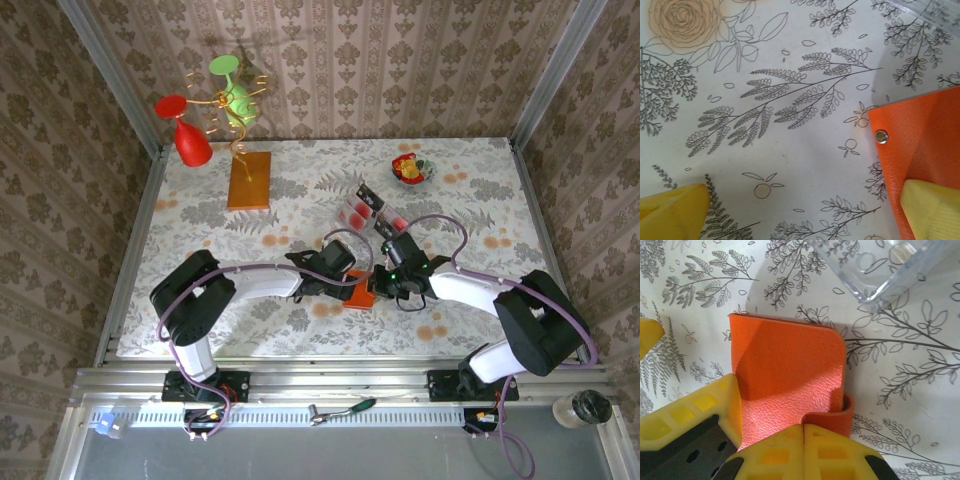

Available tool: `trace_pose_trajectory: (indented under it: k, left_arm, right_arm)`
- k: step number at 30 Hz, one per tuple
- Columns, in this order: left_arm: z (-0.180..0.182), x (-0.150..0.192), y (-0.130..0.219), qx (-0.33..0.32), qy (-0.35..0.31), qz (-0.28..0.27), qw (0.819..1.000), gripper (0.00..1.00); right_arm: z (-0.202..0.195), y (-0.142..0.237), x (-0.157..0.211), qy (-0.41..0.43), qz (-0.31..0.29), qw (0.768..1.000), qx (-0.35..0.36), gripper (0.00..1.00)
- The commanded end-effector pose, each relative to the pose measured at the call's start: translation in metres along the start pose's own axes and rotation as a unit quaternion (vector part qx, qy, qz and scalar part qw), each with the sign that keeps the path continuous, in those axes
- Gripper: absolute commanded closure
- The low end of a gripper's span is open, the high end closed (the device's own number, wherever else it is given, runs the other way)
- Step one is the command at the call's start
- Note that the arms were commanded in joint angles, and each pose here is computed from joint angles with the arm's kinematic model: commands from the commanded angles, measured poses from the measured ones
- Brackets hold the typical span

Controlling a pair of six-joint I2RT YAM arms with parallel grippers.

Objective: Put the credit cards into the card holder

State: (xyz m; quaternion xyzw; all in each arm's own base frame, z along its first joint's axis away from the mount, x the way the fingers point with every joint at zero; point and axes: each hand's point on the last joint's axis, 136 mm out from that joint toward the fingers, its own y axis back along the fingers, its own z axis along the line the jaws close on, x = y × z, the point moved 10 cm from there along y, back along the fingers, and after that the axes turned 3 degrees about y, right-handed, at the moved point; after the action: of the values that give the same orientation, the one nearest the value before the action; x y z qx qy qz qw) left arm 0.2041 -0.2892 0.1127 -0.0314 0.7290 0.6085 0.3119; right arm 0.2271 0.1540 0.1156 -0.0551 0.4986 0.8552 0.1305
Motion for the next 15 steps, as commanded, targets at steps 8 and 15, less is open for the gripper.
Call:
trace_pose_trajectory:
  k: [8,15]
  left_arm:
    - [0.0006,0.0254,-0.0146,-0.012,-0.020,0.054,0.998,0.00]
    - [0.0003,0.0253,-0.0150,-0.012,-0.019,0.053,0.998,0.00]
  right_arm:
    - [-0.0043,0.0074,0.0010,-0.003,0.006,1.000,0.021,1.00]
    - [-0.0024,0.0074,-0.0018,-0.002,0.005,1.000,0.019,1.00]
